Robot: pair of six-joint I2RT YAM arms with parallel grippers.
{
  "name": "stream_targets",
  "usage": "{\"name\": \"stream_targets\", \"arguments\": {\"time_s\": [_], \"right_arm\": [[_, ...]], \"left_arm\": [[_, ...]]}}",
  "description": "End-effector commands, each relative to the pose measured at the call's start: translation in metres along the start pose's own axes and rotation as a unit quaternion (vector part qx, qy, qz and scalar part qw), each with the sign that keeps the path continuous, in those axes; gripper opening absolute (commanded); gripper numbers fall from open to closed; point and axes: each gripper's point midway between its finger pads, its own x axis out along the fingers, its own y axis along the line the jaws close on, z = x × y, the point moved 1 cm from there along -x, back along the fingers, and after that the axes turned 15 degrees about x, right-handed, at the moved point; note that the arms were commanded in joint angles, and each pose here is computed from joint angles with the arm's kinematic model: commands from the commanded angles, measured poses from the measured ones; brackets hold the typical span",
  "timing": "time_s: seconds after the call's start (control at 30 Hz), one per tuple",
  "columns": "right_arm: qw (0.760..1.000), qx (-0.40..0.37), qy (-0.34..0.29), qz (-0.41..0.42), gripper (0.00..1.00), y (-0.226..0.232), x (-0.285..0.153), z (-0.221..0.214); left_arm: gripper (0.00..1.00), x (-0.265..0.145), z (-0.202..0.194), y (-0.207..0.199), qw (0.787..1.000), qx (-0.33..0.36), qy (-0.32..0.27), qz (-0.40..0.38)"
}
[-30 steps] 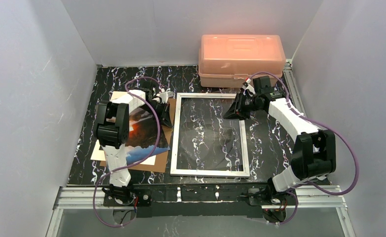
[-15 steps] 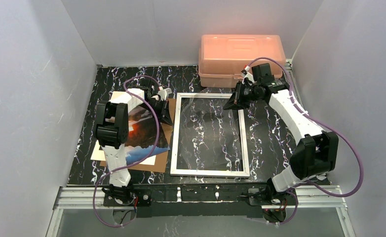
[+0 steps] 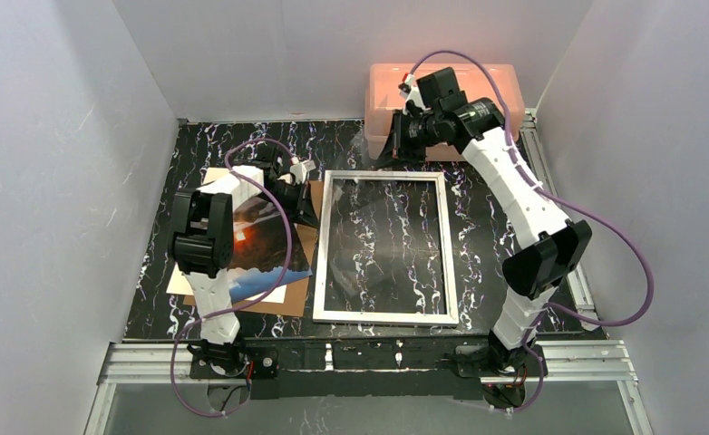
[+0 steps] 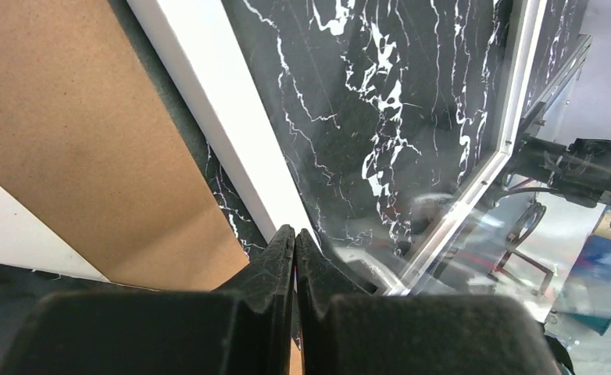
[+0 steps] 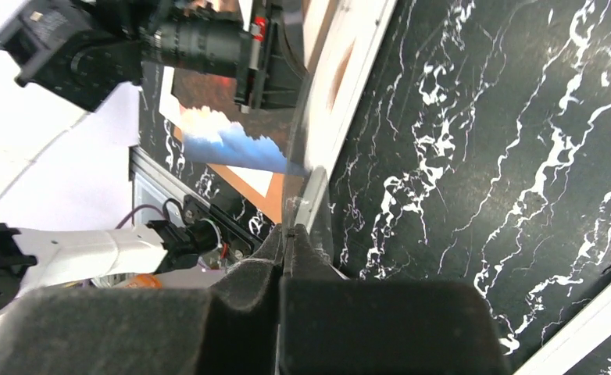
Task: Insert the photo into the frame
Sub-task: Adjust the photo frame item on the photo frame.
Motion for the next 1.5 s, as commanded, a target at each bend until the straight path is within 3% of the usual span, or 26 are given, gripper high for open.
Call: {"name": "stream_targets", "arguments": {"time_s": [0.0, 0.3, 0.63, 0.87, 1.07, 1.33, 1.47], "right_arm": [[0.998, -0.008, -0.049, 0.028, 0.01, 0.030, -0.038, 0.012], [0.997, 0.043, -0.048, 0.044, 0.01, 0.007, -0.022, -0.011], [0.986, 0.077, -0.054, 0.139, 0.01, 0.054, -0.039, -0.001], [0.970, 0.101, -0.056, 0.212, 0.01, 0.079, -0.054, -0.003], [0.979, 0.121, -0.039, 0.159, 0.01, 0.020, -0.024, -0.017], [0.984, 0.149, -0.036, 0.093, 0.01, -0.076, 0.005, -0.026], [0.986, 0.141, -0.044, 0.072, 0.01, -0.102, 0.004, -0.025]], "left_arm": [[0.00, -0.018, 0.010, -0.017, 0.999, 0.015, -0.030, -0.012], [0.00, -0.027, 0.014, -0.018, 0.999, 0.019, -0.036, -0.005], [0.00, -0.070, 0.026, 0.013, 0.994, -0.026, -0.100, 0.029], [0.00, -0.081, 0.027, 0.011, 0.992, -0.025, -0.117, 0.028], [0.01, -0.084, 0.026, 0.008, 0.993, -0.009, -0.117, 0.032], [0.19, -0.062, 0.018, 0.008, 0.996, 0.010, -0.079, 0.032], [0.22, -0.049, 0.012, 0.008, 0.998, 0.012, -0.059, 0.028]]}}
